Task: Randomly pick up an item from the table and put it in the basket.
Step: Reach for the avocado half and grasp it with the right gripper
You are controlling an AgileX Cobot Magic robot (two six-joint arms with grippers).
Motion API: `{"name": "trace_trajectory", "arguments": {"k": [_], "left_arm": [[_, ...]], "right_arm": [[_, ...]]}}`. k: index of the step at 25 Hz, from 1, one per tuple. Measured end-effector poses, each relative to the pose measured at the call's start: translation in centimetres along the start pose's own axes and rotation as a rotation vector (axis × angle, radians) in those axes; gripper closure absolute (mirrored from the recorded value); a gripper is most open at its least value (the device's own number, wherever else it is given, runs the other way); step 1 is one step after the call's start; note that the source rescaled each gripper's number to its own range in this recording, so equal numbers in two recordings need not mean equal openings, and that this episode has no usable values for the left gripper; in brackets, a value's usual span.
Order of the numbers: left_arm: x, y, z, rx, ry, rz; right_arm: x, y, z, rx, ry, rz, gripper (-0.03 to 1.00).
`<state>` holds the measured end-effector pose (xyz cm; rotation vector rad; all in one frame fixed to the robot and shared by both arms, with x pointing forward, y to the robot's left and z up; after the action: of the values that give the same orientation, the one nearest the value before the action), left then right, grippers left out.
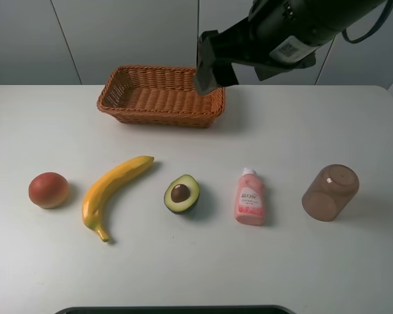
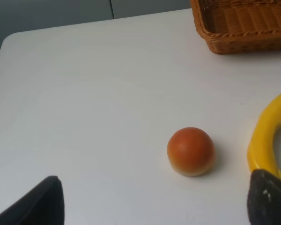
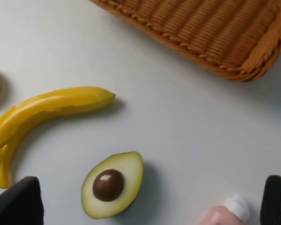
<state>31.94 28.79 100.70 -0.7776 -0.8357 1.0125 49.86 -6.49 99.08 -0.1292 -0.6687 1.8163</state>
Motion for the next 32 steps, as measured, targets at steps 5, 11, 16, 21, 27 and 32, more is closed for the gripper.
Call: {"name": "trace_trajectory", "arguments": {"k": [5,11,16,21,27,32], "left_arm": [[0.0,0.0,0.0,0.000,0.000,0.000],[0.0,0.0,0.0,0.000,0.000,0.000],[0.0,0.0,0.0,0.000,0.000,0.000],[0.0,0.0,0.0,0.000,0.000,0.000],[0.0,0.0,0.0,0.000,0.000,0.000],[0.0,0.0,0.0,0.000,0.000,0.000]], "right_arm": [[3.9,2.8,-4.7,0.090,-0.019,0.006,-0.03],[5.2,7.1,-9.7,0.237,0.037,0.042,-0.03],[5.4,10.2,-12.6,0.331,0.080,0.079,-0.03],[4.4,11.5,-14.5,0.375,0.123,0.106,-0.03],[4.2,11.2,-15.4,0.345,0.129,0.126,-0.03],[3.4,10.9,-16.0,0.339,0.153,0.125,-0.03]]}}
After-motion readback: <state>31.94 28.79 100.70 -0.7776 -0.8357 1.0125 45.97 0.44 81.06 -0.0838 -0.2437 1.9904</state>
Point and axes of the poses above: a point on each arm's last joint axis where the gripper is mounted, z pointing back along that axis away from the gripper, x along the wrist's bending axis when the last joint is at zero, y = z × x, the point moved 10 cm from there along -z, pointing out along that axis toward the gripper, and after that the axes turned 12 degrees about -z, right-handed, at the moved point
